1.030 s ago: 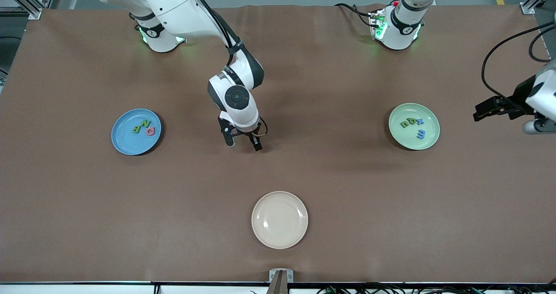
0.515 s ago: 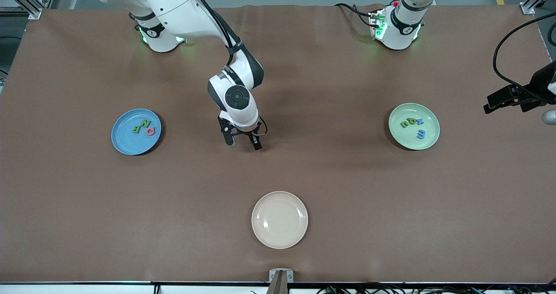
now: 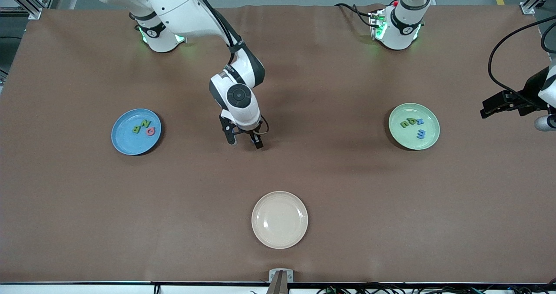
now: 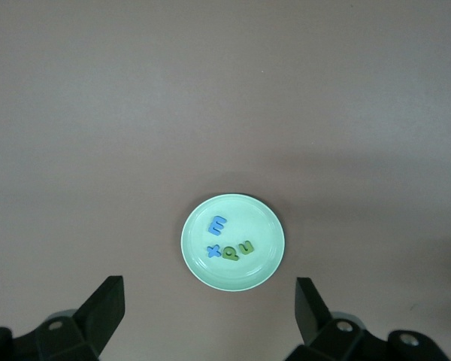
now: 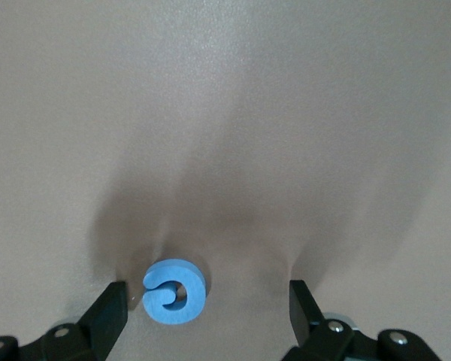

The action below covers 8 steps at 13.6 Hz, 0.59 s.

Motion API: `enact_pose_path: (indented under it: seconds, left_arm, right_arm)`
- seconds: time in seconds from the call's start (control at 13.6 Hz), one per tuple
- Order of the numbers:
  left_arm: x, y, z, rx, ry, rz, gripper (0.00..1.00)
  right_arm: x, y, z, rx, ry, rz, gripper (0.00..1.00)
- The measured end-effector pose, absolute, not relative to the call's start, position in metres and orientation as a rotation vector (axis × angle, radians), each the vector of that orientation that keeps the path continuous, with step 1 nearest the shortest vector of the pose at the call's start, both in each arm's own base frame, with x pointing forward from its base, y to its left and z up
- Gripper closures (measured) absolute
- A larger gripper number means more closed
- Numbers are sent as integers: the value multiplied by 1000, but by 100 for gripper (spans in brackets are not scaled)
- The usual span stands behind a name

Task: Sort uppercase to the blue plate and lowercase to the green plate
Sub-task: 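Lower the right gripper around the blue C while the left gripper withdraws, then close the right gripper on the blue C and lift it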

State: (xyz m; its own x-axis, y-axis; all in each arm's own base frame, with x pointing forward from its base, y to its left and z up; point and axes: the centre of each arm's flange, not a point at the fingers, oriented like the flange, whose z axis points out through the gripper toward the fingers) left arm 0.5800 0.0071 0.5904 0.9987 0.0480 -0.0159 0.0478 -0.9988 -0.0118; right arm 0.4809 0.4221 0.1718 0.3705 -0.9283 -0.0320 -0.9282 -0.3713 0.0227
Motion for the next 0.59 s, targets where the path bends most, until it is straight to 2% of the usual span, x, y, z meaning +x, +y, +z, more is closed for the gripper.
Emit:
enact_pose_path:
  seconds: [0.37, 0.59]
  left_arm:
    - [577, -3, 598, -3141, -75, 6, 0]
    - [576, -3, 599, -3139, -76, 2, 0]
  right_arm:
    - [480, 422, 171, 2600, -1757, -61, 10]
    - [481, 422, 172, 2605, -1759, -56, 19]
